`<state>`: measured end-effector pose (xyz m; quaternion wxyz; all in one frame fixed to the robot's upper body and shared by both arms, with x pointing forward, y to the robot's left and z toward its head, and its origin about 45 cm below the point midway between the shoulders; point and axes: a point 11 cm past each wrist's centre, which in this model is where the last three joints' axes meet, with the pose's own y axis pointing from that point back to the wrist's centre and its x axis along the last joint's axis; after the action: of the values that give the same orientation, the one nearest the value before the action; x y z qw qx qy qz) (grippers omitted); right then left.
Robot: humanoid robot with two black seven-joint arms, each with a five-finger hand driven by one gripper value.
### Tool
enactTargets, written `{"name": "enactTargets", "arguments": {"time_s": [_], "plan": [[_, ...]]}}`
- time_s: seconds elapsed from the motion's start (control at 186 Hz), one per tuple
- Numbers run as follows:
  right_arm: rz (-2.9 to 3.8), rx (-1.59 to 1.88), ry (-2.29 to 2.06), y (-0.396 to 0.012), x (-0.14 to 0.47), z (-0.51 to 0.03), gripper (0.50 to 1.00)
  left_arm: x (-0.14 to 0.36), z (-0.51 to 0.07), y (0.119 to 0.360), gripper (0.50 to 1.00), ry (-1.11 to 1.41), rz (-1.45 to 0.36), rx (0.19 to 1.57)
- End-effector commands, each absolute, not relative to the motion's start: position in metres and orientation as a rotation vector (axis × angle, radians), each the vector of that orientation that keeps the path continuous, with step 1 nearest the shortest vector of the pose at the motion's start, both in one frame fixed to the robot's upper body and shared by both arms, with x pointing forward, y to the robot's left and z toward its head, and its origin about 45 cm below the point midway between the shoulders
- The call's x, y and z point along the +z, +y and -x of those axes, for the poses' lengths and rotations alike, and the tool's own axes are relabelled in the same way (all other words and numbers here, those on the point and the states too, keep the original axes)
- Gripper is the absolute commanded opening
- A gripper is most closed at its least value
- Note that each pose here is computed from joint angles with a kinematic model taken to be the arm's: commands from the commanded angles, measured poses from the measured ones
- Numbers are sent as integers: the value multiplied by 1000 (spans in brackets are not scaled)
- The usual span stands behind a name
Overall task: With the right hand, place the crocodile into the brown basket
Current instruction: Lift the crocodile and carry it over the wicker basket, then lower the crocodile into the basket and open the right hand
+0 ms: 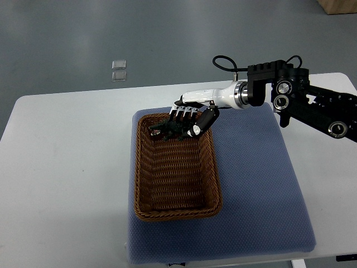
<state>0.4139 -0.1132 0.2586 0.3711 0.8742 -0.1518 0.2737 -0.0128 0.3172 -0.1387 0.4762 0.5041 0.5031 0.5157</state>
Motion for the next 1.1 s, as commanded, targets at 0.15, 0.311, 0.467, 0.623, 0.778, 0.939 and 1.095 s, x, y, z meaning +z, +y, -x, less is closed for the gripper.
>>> {"name": "enactTargets", "arguments": {"time_s": [0.15,0.311,0.467,0.623,0.778,0.939,1.095], "plan": [[-2235,654,-355,-101,227,-405,596,-139,13,317,1000,1230,-1231,1259],[-2255,644,-357,-91,221,-401,601,-139,13,317,1000,1230,-1231,1259],[-2246,622,-354,-92,209,-398,603,-139,13,317,1000,1230,-1231,1259],[-2256,593,-336,-89,196,-390,607,-139,13,317,1000,1230,-1231,1259],[-2216,632,-319,-90,186,-387,637,-139,13,317,1000,1230,-1231,1259],[-2217,625,-318,-91,185,-386,713,-139,13,317,1000,1230,-1231,1259],[-2219,621,-321,-92,187,-387,895,-139,13,317,1000,1230,-1231,1259]]}}
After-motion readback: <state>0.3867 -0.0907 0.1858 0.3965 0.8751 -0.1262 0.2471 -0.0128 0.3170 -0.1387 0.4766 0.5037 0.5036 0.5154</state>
